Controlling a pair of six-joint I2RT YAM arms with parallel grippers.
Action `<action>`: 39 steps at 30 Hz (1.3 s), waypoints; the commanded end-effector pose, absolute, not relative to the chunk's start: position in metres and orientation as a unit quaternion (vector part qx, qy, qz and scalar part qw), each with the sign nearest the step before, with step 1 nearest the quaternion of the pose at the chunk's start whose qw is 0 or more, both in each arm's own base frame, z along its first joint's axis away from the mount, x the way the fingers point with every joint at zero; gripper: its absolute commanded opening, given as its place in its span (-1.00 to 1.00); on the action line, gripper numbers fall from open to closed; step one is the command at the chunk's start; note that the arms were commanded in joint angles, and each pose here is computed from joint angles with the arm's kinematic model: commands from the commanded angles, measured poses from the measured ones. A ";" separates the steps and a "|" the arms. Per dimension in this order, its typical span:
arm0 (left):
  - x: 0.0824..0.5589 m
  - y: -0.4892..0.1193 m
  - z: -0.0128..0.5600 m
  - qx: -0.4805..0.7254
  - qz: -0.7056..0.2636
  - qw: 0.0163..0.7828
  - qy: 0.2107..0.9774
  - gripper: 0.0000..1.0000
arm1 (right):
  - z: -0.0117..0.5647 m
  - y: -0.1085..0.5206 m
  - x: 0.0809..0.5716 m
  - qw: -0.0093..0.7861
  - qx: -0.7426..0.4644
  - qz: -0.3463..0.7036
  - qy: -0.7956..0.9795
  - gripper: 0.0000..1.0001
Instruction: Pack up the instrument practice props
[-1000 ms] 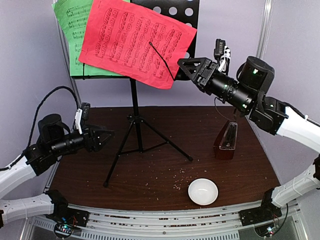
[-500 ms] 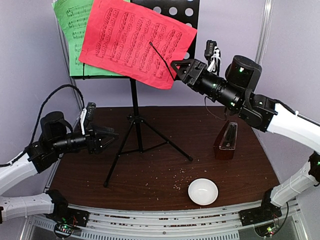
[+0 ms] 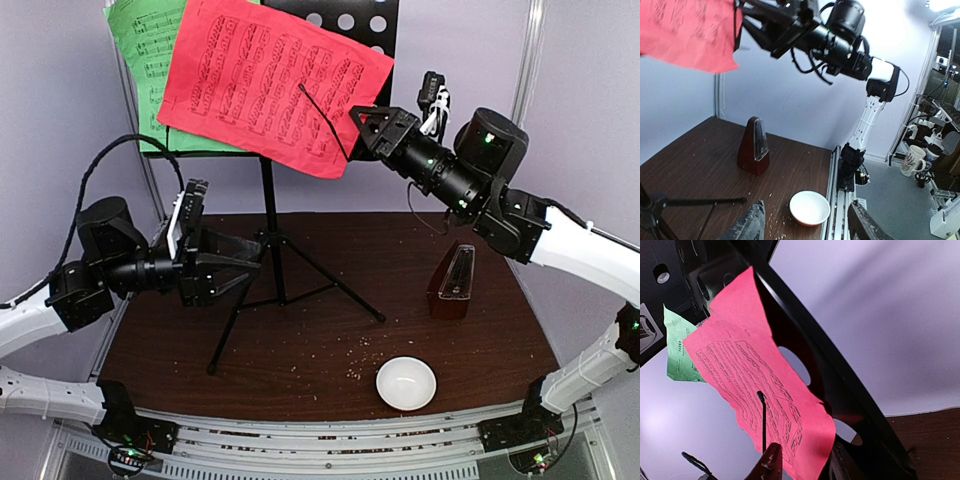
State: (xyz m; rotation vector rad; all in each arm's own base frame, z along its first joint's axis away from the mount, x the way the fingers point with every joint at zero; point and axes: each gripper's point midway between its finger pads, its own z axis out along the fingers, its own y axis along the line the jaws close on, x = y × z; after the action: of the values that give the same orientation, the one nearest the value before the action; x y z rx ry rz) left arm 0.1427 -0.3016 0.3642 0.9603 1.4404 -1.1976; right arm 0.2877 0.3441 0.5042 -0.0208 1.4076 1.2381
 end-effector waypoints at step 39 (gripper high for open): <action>0.263 -0.380 0.528 0.159 -0.562 0.573 0.575 -0.07 | 0.517 0.338 0.280 0.614 -0.015 0.560 0.556 -1.00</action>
State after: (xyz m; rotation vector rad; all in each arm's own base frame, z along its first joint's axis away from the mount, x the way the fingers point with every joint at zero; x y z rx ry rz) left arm 0.2518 -0.3916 0.5231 0.4529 1.3594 -1.3601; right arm 0.2861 0.3453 0.5059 -0.0231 1.3256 1.2784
